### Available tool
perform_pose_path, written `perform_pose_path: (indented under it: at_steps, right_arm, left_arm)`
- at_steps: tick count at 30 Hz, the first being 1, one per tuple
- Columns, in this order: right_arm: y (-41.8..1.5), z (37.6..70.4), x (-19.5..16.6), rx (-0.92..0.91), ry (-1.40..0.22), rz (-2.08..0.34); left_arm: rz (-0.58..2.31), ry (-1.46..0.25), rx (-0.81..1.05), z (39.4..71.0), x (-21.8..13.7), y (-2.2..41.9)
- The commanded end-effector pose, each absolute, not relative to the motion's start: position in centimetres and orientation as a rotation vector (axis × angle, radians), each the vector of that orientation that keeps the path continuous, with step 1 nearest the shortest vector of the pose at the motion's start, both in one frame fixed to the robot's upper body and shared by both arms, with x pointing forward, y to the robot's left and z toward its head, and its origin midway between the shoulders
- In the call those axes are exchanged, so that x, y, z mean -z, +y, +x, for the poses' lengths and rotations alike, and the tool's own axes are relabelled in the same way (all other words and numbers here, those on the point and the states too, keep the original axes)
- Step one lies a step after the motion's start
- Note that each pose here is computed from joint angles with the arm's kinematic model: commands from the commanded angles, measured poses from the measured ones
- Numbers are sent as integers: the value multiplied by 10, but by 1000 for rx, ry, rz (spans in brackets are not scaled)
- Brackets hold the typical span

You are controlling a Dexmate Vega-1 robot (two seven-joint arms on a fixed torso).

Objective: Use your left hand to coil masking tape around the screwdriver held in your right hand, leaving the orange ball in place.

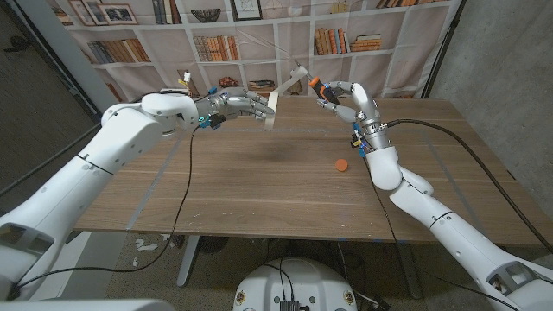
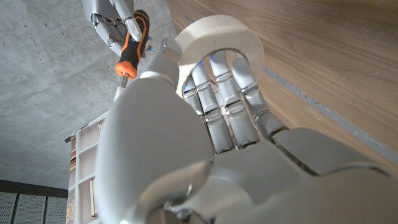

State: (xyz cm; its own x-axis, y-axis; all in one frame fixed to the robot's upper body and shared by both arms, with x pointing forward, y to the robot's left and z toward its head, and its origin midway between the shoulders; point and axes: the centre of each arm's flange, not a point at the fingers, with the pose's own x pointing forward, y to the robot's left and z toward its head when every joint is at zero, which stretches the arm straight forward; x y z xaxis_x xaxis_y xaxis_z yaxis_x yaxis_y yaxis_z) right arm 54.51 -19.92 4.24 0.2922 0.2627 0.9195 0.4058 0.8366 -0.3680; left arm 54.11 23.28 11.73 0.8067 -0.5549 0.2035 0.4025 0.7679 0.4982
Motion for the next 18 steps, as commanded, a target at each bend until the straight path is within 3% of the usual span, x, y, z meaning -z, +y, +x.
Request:
perform_pose_path:
  at_steps: [1,13,18]
  right_arm:
    - [-200,549,-49,67,-1310,-548]
    - [-189,548,-69,-368,-1271,-456]
    - [-185,547,-75,-419,-1243,-530]
  left_arm:
    - [436,-327,509,551,-114,242]
    - [472,-354,521,559,-132,232]
    - [483,-356,536,563,-138,226]
